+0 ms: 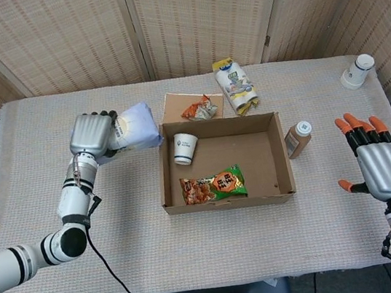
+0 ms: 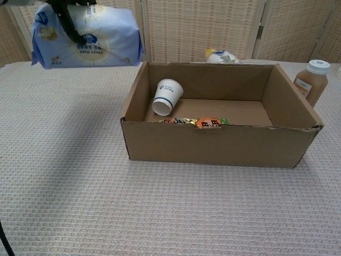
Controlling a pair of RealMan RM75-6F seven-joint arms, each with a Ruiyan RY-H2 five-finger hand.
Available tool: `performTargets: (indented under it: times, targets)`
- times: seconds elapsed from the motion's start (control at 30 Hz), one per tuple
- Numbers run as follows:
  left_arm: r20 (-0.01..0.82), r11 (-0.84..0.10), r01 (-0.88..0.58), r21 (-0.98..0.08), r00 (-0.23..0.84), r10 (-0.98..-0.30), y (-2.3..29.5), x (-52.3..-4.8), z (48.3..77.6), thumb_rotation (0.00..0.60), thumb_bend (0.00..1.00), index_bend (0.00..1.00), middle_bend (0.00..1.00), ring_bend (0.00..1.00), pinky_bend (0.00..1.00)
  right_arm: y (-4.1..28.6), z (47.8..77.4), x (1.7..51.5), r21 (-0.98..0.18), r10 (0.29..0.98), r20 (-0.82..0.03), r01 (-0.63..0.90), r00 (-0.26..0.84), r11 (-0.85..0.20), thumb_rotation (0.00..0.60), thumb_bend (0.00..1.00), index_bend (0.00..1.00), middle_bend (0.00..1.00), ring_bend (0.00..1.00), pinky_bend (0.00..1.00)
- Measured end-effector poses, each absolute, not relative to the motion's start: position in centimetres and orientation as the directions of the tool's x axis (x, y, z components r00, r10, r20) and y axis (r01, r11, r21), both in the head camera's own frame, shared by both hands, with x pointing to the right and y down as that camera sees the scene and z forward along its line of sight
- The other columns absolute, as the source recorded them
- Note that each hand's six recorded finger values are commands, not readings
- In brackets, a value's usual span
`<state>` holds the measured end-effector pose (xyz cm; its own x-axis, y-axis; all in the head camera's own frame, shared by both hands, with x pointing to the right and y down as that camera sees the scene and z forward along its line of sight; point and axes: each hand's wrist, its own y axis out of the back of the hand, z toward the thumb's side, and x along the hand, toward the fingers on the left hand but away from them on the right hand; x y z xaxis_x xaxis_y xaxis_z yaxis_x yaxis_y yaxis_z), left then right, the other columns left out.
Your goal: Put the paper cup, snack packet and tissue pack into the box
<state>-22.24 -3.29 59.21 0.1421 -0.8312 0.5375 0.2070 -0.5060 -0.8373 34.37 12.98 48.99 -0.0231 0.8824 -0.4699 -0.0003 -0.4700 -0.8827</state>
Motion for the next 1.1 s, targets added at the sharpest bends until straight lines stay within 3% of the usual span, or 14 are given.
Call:
performTargets:
  times: [0.1, 0.33, 0.57, 0.67, 0.73, 0.83, 0.9, 1.0, 1.1]
  targets:
    - [0.499, -0.47, 0.179, -0.864, 0.189, -0.846, -4.3, -20.0, 56.5, 0.6, 0.38, 0.59, 0.72, 0.62, 0.77, 13.0, 48.9, 34.3, -0.883, 0.883, -0.47, 0.001, -0.019, -0.47, 0.6, 0.04, 0.07, 0.0, 0.0, 0.0]
    - [0.485, -0.503, 0.002, -0.864, 0.27, -0.832, -4.6, -13.8, 53.2, 0.6, 0.38, 0.6, 0.73, 0.62, 0.77, 13.0, 48.8, 34.3, -0.884, 0.884, -0.468, 0.005, -0.019, -0.468, 0.6, 0.04, 0.07, 0.0, 0.0, 0.0]
    - [0.488, -0.541, -0.062, -0.839, 0.355, -0.798, -1.3, -7.5, 54.9, 0.6, 0.39, 0.6, 0.72, 0.62, 0.77, 12.9, 48.5, 34.4, -0.888, 0.888, -0.46, 0.011, -0.02, -0.46, 0.6, 0.04, 0.07, 0.0, 0.0, 0.0]
    - [0.499, -0.565, -0.08, -0.821, 0.38, -0.779, 0.5, -5.0, 56.1, 0.6, 0.39, 0.54, 0.66, 0.58, 0.74, 12.9, 48.5, 34.5, -0.887, 0.887, -0.461, 0.016, -0.022, -0.461, 0.6, 0.04, 0.07, 0.0, 0.0, 0.0]
    - [0.506, -0.578, -0.085, -0.812, 0.392, -0.769, 1.4, -3.7, 56.8, 0.6, 0.36, 0.41, 0.53, 0.46, 0.64, 12.9, 48.5, 34.5, -0.886, 0.886, -0.464, 0.02, -0.021, -0.463, 0.6, 0.04, 0.07, 0.0, 0.0, 0.0]
    - [0.516, -0.592, -0.084, -0.801, 0.405, -0.755, 2.6, -2.2, 57.7, 0.6, 0.28, 0.08, 0.17, 0.15, 0.37, 12.8, 48.3, 34.4, -0.887, 0.887, -0.461, 0.023, -0.015, -0.461, 0.6, 0.04, 0.07, 0.0, 0.0, 0.0]
    - [0.51, -0.582, -0.064, -0.811, 0.412, -0.755, 2.8, -1.9, 58.0, 0.6, 0.22, 0.0, 0.02, 0.01, 0.16, 12.8, 48.2, 34.5, -0.889, 0.889, -0.459, 0.025, -0.016, -0.458, 0.6, 0.04, 0.07, 0.0, 0.0, 0.0]
    - [0.492, -0.566, -0.042, -0.823, 0.442, -0.75, 2.9, -1.6, 58.0, 0.6, 0.17, 0.0, 0.0, 0.0, 0.04, 12.8, 48.0, 34.5, -0.89, 0.89, -0.456, 0.027, -0.017, -0.455, 0.6, 0.04, 0.07, 0.0, 0.0, 0.0]
    - [0.476, -0.556, -0.047, -0.83, 0.459, -0.75, 2.7, -1.9, 57.8, 0.6, 0.15, 0.0, 0.0, 0.0, 0.02, 12.8, 48.1, 34.5, -0.889, 0.889, -0.457, 0.027, -0.016, -0.457, 0.6, 0.04, 0.07, 0.0, 0.0, 0.0]
